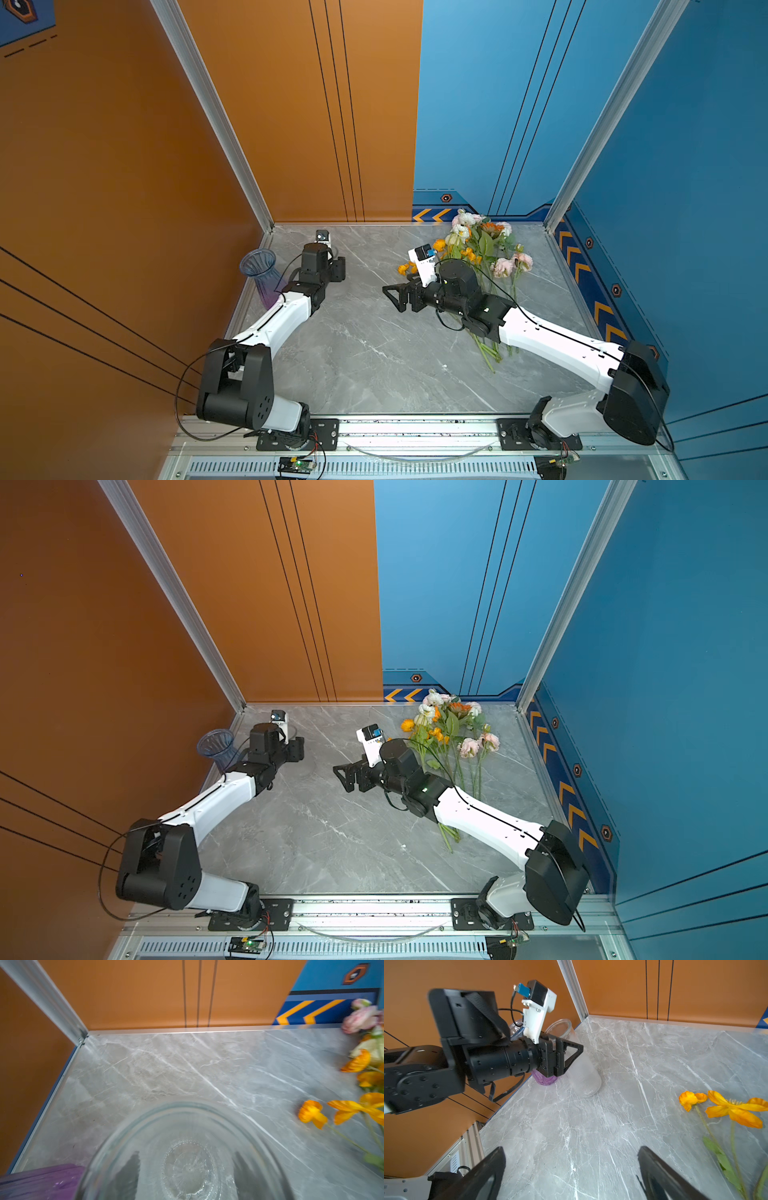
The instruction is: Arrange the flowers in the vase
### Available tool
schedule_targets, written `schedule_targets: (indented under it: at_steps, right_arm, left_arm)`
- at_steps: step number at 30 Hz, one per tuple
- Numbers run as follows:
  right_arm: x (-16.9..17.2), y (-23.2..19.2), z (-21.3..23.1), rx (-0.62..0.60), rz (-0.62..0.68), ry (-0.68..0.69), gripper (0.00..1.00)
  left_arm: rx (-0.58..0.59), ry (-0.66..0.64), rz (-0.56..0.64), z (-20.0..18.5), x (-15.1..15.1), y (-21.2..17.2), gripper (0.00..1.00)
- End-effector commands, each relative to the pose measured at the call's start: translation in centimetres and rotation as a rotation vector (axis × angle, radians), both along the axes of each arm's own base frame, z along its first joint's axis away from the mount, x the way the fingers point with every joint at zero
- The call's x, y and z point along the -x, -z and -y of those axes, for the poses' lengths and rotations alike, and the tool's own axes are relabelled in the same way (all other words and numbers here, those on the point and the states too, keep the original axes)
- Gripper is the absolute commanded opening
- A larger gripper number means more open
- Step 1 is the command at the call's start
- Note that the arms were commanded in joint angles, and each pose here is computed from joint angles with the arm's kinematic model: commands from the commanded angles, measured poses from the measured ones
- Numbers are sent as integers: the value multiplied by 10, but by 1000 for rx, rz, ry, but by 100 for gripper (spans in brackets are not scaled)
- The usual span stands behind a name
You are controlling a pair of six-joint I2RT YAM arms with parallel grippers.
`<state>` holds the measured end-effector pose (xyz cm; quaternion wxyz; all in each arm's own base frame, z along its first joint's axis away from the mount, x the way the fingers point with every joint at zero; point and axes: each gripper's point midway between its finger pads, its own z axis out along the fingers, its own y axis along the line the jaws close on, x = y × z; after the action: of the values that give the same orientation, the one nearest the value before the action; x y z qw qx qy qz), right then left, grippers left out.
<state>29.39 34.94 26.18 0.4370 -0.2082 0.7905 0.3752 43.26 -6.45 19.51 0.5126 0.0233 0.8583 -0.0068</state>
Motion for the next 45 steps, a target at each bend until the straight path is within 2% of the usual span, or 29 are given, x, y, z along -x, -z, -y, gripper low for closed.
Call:
schedule_targets:
  at_steps: [1,8,12,18,24,39,42,45]
  right_arm:
    - [-1,3,23,11,-4,57,100]
    - [-5,27,67,68,-56,145,100]
    - [-4,43,106,87,-81,236,100]
    - [10,62,143,108,-118,297,100]
    - [16,70,156,113,-128,326,100]
    - [14,76,154,115,-152,320,100]
    - [13,76,152,114,-151,318,100]
    - [12,76,151,111,-153,315,100]
  left_arm:
    - [8,138,165,43,10,-57,43]
    - [46,413,148,133,50,-57,42]
    - [29,568,111,180,80,-49,42]
    - [34,684,84,221,112,-39,40]
    - [-32,739,67,240,125,-18,40]
    - [-39,789,31,240,137,9,42]
    - [-34,796,7,237,140,14,46]
    - [-26,825,-8,237,146,16,59]
